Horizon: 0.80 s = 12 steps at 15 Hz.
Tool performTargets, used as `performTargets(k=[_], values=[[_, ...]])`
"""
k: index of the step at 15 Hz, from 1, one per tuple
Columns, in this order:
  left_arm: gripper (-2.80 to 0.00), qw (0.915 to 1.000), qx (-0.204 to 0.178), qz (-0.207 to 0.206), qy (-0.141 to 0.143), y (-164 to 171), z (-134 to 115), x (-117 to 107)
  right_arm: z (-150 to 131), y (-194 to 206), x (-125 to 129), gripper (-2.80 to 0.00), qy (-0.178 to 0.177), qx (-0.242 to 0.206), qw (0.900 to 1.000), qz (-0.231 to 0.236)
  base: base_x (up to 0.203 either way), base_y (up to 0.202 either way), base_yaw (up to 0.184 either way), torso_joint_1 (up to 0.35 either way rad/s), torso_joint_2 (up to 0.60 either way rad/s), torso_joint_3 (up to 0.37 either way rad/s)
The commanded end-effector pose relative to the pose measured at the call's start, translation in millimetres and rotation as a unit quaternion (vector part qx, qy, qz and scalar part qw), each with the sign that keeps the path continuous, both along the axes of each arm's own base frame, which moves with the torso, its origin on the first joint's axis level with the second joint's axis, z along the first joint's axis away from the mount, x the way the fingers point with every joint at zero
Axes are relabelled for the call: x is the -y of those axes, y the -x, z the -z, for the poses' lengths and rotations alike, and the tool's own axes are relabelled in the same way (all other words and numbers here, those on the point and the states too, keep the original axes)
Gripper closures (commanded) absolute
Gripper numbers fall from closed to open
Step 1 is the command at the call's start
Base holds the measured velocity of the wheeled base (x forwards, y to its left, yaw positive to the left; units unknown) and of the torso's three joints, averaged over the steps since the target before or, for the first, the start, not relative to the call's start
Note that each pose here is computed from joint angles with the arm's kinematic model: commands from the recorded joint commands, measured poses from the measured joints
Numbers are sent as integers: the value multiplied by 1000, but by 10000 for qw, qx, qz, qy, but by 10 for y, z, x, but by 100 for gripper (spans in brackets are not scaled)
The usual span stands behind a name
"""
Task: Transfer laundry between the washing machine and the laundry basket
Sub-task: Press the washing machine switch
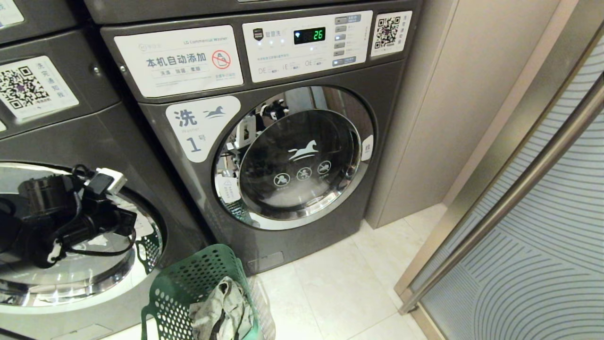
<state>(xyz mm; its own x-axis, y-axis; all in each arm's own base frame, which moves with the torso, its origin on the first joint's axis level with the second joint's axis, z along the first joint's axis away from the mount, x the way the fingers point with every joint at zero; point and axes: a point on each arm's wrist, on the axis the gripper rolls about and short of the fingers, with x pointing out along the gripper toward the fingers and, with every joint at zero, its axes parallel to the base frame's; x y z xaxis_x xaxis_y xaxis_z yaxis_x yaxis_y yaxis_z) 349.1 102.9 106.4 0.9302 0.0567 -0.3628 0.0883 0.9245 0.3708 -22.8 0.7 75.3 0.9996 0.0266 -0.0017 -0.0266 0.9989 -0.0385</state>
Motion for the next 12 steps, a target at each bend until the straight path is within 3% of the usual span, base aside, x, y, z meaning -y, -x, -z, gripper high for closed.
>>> performTargets(k=[1, 3, 12], values=[[0, 10000, 52, 20, -42, -14, 13, 17, 0, 0, 0, 0, 2, 1, 10000, -5, 0, 0, 0, 0, 0, 0], [0, 9998, 94, -58, -191, -39, 22, 29, 0, 0, 0, 0, 2, 1, 10000, -5, 0, 0, 0, 0, 0, 0], [0, 9995, 6, 54, -314, -86, 130, 92, 0, 0, 0, 0, -1, 1, 10000, -5, 0, 0, 0, 0, 0, 0]])
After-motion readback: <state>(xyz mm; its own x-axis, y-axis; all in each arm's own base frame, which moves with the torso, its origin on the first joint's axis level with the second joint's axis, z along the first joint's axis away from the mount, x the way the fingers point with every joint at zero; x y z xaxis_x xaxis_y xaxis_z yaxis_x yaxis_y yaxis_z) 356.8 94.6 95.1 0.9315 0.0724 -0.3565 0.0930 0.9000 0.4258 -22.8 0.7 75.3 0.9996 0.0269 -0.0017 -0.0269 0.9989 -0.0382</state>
